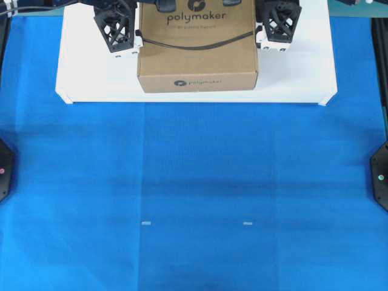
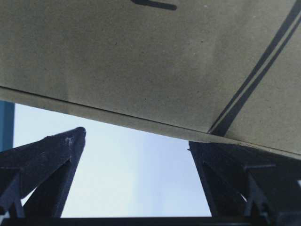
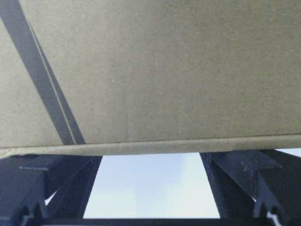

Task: Place the cardboard box on the stand after clamping it between your arms.
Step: 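Hold the box on the stand with both grippers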

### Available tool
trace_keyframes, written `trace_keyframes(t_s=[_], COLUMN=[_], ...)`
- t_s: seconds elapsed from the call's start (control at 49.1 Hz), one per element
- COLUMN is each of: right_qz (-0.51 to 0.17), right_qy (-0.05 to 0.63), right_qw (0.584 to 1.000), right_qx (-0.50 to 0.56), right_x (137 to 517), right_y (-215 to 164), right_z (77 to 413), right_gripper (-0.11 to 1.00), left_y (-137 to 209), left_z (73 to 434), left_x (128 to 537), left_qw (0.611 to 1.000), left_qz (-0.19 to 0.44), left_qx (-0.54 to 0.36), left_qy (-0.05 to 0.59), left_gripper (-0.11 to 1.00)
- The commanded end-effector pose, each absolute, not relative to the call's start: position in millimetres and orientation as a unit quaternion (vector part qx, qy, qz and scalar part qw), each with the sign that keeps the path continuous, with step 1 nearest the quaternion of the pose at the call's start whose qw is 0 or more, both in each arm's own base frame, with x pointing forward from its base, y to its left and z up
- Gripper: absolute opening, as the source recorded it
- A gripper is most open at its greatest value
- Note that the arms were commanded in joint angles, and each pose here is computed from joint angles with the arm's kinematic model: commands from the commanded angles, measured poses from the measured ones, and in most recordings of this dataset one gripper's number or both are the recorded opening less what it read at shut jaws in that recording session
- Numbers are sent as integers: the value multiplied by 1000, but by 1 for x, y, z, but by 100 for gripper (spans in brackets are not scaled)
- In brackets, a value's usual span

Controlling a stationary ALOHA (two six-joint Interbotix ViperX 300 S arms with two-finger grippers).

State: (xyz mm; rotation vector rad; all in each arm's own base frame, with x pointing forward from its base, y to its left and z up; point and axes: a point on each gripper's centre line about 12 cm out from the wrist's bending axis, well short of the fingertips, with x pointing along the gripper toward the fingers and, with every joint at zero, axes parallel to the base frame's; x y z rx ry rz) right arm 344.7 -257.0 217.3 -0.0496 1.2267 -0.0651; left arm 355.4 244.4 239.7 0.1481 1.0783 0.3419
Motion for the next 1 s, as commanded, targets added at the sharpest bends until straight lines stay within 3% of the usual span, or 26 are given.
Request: trace_keyframes(t_s=[0.0,0.53,0.978], right_qz=[-40,-53,-57], right_qy=[498,523,538], right_qw=[866,851,841], right_qx=[-29,-16,-6], right_x=[378,361,340], right_y=[-247,-264,-265], right_z=[257,211,202], right_gripper=[98,98,98], left_y=[242,256,255], left_z=[296,266,253], left_x=[389,392,373], left_qw=[892,884,872], left_qz=[184,186,186], left_qx=[101,92,76], left_qy=[401,418,446], left_gripper=[87,87,87])
